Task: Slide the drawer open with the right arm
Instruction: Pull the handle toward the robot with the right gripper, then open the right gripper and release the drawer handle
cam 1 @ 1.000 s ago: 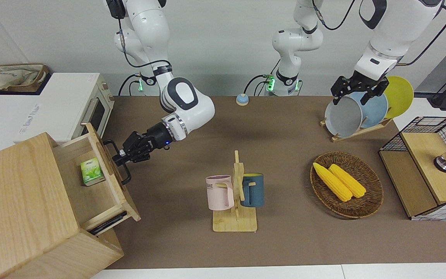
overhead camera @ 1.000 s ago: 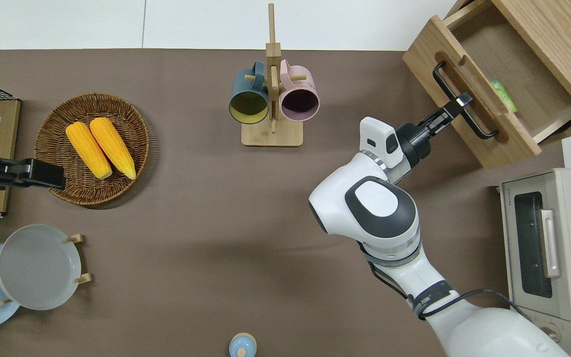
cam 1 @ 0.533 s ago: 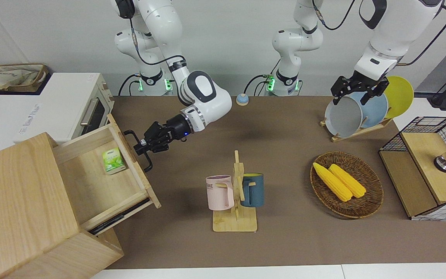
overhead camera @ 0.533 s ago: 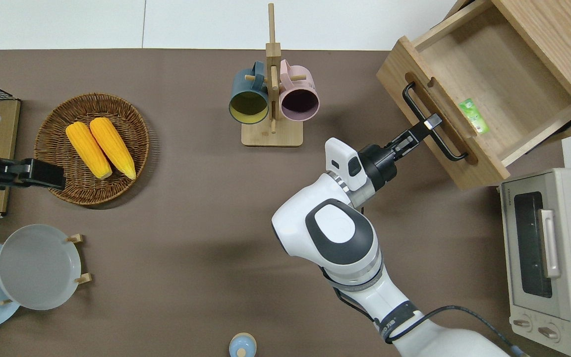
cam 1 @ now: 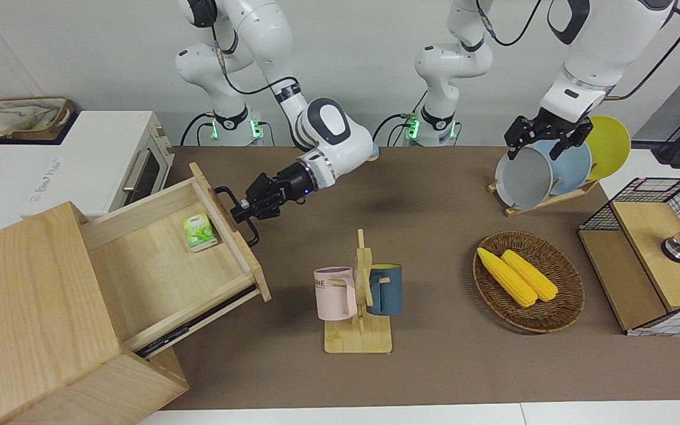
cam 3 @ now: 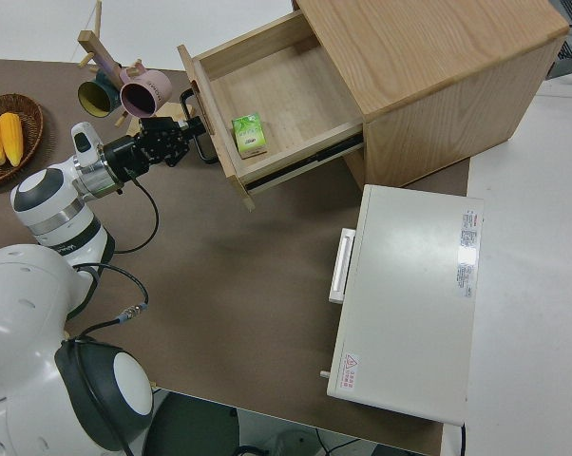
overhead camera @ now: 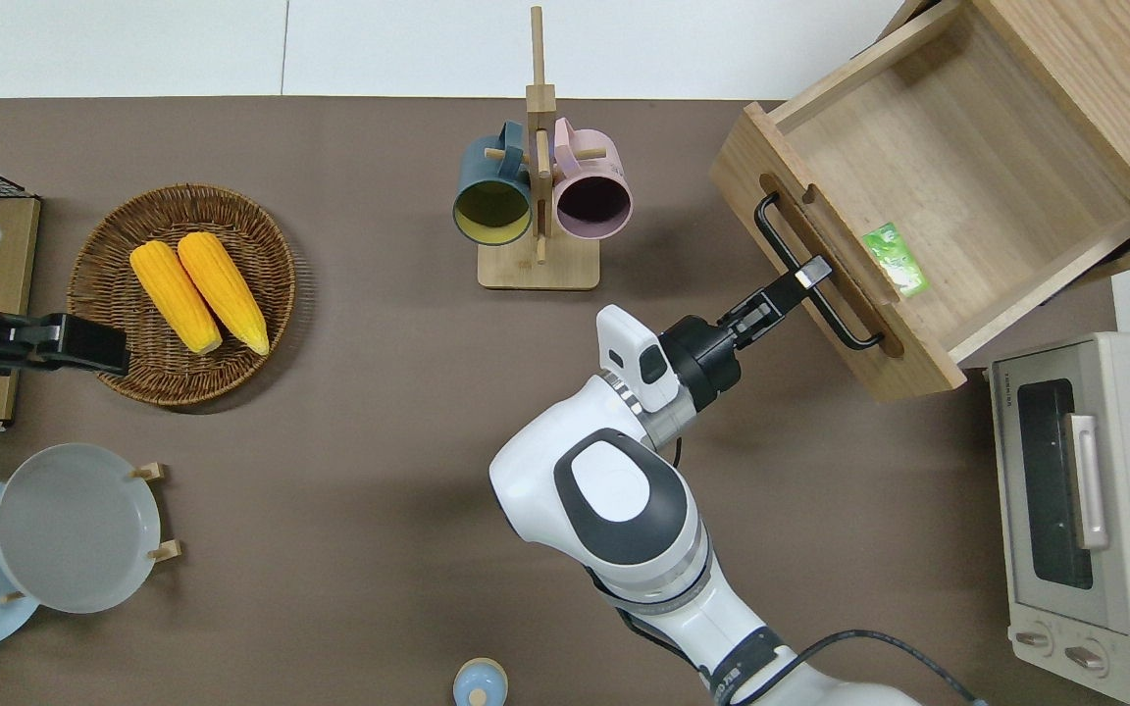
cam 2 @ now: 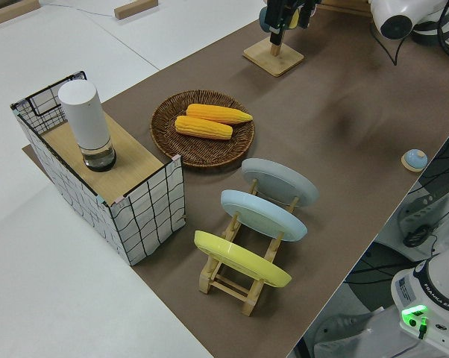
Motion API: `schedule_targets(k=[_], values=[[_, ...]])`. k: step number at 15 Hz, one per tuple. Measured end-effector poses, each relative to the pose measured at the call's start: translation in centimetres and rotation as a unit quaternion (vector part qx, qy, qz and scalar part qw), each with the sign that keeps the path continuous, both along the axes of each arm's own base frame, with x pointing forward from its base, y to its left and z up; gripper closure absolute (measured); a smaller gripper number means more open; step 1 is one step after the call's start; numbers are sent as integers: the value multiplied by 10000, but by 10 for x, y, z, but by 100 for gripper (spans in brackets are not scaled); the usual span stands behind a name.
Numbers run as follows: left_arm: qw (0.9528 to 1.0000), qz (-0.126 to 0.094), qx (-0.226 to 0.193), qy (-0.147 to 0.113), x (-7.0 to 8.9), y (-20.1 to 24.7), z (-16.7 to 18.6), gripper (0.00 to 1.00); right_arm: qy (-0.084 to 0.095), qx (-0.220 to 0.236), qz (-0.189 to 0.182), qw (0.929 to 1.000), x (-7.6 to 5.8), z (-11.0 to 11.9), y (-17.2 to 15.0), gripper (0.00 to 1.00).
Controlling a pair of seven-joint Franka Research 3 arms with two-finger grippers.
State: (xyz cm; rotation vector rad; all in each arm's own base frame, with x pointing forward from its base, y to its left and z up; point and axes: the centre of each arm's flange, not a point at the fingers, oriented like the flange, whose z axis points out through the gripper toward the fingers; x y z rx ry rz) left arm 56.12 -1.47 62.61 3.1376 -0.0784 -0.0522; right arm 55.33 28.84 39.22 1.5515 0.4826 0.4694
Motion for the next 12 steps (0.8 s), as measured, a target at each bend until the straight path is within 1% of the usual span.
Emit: schedule_targets(k=[5, 10, 11, 12], values=[[10000, 0, 0, 0, 0, 0, 0, 0, 24, 21, -15, 10000, -10, 1, 14, 82], [10000, 0, 0, 0, 0, 0, 0, 0, 42, 29, -22, 10000, -10, 2, 16, 82], [10000, 0, 0, 0, 0, 0, 0, 0, 52, 20, -25, 10000, -10, 2, 16, 81], [10000, 0, 0, 0, 0, 0, 0, 0, 76, -6, -36, 10000, -10, 2, 15, 74]])
